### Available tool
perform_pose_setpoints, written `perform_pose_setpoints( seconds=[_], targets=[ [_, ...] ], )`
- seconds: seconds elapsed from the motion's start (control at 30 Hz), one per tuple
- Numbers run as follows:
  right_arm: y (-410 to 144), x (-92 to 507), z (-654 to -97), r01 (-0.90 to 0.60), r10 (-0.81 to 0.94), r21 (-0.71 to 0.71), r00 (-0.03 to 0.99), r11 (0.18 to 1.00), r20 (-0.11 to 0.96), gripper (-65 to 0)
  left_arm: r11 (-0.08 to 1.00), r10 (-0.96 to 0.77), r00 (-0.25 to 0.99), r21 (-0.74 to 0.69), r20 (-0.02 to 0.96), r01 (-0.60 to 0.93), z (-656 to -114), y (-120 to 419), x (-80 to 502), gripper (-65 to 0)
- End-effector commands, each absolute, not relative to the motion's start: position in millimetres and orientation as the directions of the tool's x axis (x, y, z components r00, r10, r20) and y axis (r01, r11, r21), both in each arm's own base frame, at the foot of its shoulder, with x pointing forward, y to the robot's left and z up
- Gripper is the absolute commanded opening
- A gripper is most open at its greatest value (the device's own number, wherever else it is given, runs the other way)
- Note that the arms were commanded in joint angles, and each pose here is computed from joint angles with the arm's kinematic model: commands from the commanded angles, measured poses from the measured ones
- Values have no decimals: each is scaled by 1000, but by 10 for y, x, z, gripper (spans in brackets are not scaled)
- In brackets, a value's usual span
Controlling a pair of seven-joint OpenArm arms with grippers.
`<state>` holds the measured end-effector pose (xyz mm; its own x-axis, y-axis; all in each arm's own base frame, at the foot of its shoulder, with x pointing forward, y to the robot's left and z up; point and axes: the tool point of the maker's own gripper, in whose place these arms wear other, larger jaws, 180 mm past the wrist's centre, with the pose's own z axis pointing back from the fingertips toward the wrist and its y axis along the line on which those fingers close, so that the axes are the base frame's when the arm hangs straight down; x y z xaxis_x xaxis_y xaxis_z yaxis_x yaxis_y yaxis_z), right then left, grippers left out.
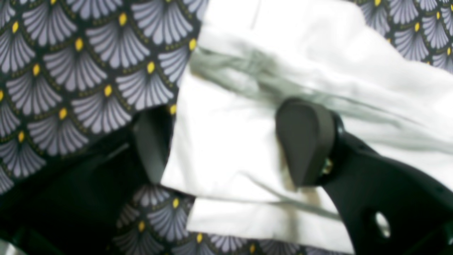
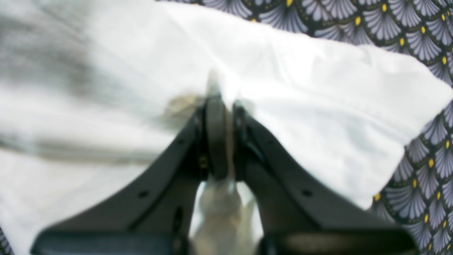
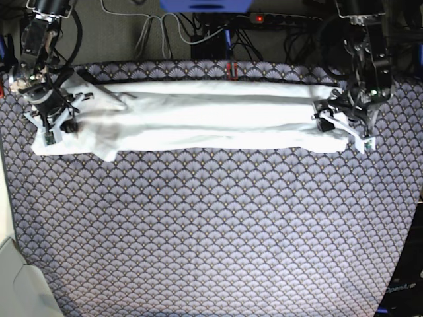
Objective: Fold the T-shirt properly
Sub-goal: 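Regrasp the folded shirt's end with the left gripper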
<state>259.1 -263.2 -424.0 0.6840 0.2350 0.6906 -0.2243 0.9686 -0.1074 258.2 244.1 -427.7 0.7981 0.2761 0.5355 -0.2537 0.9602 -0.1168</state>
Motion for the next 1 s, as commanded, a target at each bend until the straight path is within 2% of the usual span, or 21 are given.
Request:
perform_pose_setpoints(
  seconds=[0.0, 0.57, 0.67, 0.87, 0.97],
  targets=[
    [-2598, 2554, -4284, -251, 257, -107, 702, 962, 664, -649, 958, 284, 807, -121, 518, -259, -4301, 2445, 2564, -155],
    [-2599, 2637, -4235, -249, 257, -112, 689, 962, 677, -649, 941, 336, 862, -172, 380, -291, -4755, 2167, 2325, -165],
    [-2605, 2650, -4224, -249, 259, -114, 687, 962, 679, -649, 940, 338, 863, -174, 376, -292, -4763, 2153, 2319, -230],
    [-2605, 2650, -4224, -249, 259, -114, 687, 962, 679, -649, 941, 337, 864, -174, 373, -292, -4771, 2152, 2309, -473],
    [-2605, 2650, -4224, -249, 259, -114, 687, 962, 679, -649, 940, 339, 875, -173, 345, -295, -4820, 2138, 2252, -475]
  ],
)
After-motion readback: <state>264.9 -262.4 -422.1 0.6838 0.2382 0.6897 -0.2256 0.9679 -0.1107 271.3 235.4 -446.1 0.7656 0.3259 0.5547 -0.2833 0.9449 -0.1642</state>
